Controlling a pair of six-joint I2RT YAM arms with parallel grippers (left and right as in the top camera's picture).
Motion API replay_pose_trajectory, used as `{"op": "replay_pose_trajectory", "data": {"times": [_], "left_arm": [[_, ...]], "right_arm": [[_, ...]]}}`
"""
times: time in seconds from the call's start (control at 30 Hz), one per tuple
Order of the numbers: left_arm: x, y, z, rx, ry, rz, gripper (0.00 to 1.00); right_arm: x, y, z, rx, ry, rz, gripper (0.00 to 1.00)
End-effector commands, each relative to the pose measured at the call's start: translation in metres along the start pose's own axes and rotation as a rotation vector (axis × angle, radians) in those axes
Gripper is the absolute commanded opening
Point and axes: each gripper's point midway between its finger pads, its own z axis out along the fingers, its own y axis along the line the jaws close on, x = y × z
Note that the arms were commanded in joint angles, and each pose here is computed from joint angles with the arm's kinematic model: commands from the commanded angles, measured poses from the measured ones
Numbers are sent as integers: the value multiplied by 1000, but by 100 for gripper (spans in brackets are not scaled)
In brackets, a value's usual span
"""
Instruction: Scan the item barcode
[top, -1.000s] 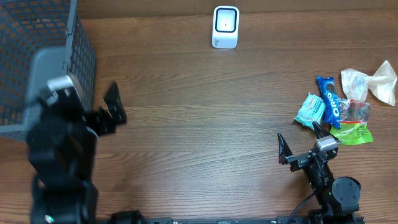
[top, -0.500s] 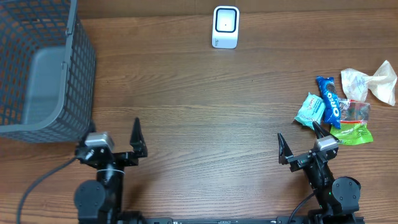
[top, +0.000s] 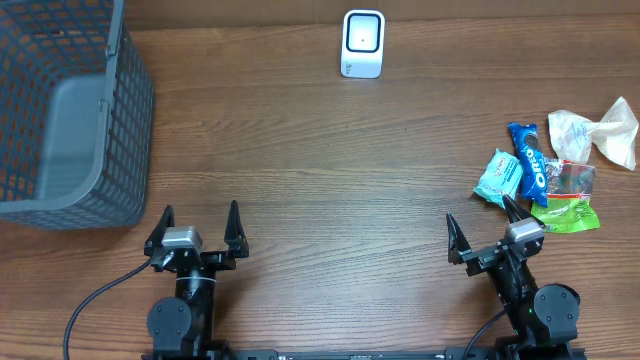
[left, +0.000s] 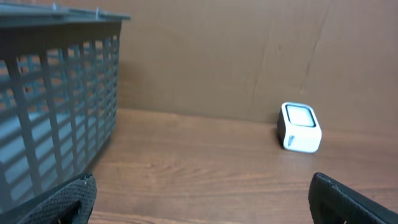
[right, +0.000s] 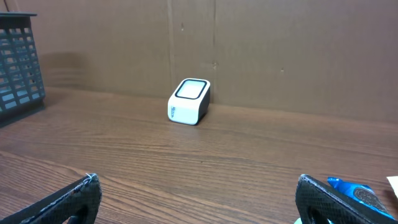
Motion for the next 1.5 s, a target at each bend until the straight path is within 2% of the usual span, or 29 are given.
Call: {"op": "replay_pose_trajectory", "data": {"times": [0.0,0.1,0.2,1.47], "left_arm": [[19,-1,3,13,23,34,100],[42,3,3,1,93,45,100],[41,2,3,8,90,84,100],[41,2,3,7,89,84,100]], "right_arm": [[1,-1,0,8,-8,-1,100],[1,-1,0,8,-8,-1,100],[1,-1,0,8,-8,-1,100],[1,-1,0,8,-8,-1,100]]}}
